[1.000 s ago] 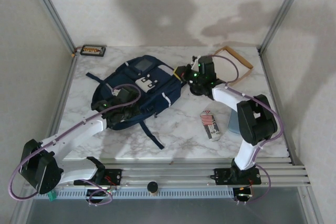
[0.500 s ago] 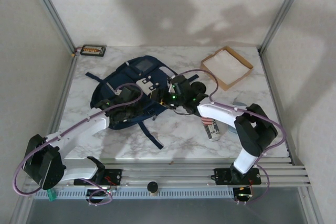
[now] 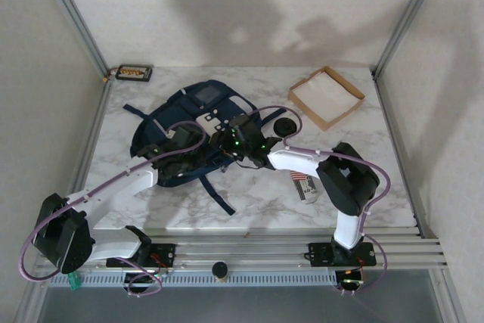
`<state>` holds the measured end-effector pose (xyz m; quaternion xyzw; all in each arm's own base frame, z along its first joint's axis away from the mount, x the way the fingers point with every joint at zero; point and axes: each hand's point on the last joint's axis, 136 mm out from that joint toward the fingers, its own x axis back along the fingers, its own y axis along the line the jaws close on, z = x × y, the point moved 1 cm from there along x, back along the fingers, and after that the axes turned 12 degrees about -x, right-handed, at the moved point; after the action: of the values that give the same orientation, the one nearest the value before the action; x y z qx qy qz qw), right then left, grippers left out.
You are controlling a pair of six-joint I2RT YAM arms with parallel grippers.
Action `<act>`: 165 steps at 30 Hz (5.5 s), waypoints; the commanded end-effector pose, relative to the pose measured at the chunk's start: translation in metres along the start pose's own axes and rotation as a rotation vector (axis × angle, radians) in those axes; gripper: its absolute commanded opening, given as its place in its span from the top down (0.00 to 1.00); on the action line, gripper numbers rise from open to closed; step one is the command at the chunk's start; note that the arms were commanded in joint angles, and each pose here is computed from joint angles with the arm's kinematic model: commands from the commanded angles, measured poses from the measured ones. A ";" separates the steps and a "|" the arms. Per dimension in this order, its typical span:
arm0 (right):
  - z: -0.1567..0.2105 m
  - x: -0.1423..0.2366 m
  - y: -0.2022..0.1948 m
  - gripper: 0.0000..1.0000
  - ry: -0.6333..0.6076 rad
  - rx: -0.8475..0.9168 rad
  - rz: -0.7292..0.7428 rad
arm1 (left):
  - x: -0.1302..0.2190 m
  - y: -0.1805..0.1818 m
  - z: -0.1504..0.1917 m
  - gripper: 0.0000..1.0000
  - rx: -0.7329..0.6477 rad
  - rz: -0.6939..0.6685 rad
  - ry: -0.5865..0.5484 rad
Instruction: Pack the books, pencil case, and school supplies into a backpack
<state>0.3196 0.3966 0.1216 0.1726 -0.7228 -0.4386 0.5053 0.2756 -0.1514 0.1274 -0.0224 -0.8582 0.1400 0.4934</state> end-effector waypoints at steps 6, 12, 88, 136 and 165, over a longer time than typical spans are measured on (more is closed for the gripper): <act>-0.037 0.000 0.031 0.97 -0.150 0.049 -0.076 | 0.004 0.014 0.006 1.00 0.012 -0.028 -0.017; -0.090 0.043 0.044 1.00 -0.222 -0.009 -0.194 | 0.011 0.057 0.025 1.00 0.001 -0.202 -0.004; 0.007 0.081 0.071 1.00 -0.125 2.073 -0.297 | 0.011 0.106 -0.054 1.00 0.134 -0.393 -0.177; -0.043 0.167 0.045 1.00 -0.213 1.738 -0.465 | 0.041 -0.075 -0.049 0.24 -0.632 0.100 -0.383; -0.042 0.159 0.024 1.00 -0.145 1.546 -0.415 | 0.011 -0.130 -0.080 0.14 -1.076 0.058 -0.421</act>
<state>0.2974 0.2776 0.2208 0.5651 -0.8091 0.1058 0.1214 0.3390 -0.2318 0.1955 -0.2248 -0.8975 -0.2737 0.2627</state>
